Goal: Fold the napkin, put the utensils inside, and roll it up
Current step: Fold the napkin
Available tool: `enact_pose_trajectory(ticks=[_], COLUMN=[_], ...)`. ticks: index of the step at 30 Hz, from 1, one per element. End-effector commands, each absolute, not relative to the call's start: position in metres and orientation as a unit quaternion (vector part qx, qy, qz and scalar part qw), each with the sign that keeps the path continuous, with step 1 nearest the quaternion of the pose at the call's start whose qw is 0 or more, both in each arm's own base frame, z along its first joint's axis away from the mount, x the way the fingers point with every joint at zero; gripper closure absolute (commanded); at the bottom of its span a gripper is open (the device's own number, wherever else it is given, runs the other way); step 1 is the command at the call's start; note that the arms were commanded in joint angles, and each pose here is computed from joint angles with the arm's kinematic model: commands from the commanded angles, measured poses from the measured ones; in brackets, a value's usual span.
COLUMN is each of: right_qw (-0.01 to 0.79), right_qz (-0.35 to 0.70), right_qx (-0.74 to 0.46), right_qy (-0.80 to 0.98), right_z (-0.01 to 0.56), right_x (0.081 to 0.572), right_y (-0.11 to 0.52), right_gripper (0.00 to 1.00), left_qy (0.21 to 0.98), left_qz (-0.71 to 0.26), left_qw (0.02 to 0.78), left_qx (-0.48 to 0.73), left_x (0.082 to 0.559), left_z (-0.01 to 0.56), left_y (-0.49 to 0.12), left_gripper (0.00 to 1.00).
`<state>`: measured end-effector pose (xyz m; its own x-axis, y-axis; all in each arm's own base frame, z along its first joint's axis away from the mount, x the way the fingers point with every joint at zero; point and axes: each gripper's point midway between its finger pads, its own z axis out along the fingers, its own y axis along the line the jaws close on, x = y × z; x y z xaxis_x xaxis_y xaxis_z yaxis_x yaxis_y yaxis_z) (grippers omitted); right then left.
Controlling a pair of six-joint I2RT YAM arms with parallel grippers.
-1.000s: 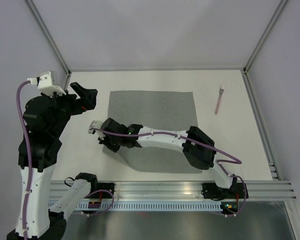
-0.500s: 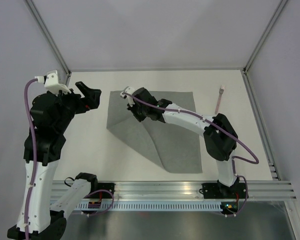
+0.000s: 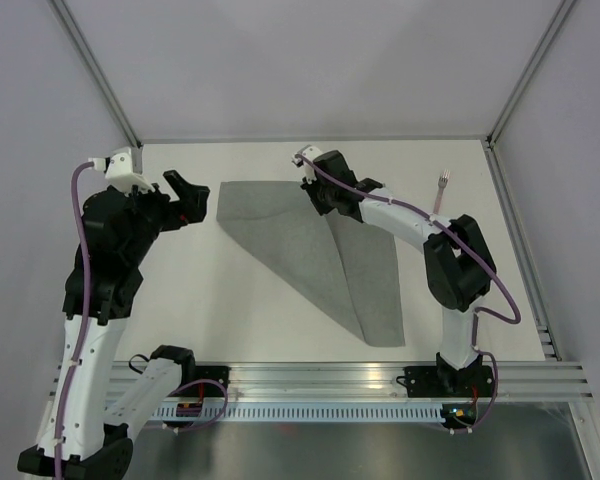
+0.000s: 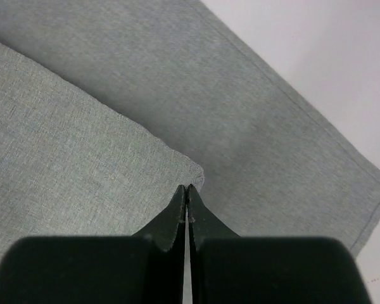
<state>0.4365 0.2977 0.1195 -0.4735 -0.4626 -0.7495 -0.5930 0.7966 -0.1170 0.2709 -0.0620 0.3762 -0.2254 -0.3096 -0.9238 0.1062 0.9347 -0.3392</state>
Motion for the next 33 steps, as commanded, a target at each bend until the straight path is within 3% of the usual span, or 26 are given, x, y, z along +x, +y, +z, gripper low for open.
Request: enact_pose_trajectory(ticks=[1, 33], right_qw=[0.444, 0.456], right_qz=[0.061, -0.014], right_qx=[-0.291, -0.192], right_qy=[0.846, 0.869], right_z=[0.137, 0.118], right_x=[0.457, 0.534], right_y=[0.283, 0.163], right_gripper=[1.00, 1.00], left_qy=[0.754, 0.770], left_qz=[-0.170, -0.162], left_qw=[0.633, 0.616], left_qx=[-0.034, -0.037], left_x=[0.273, 0.284], left_z=[0.379, 0.356], left_y=[-0.068, -0.068], left_gripper=[0.00, 0.00])
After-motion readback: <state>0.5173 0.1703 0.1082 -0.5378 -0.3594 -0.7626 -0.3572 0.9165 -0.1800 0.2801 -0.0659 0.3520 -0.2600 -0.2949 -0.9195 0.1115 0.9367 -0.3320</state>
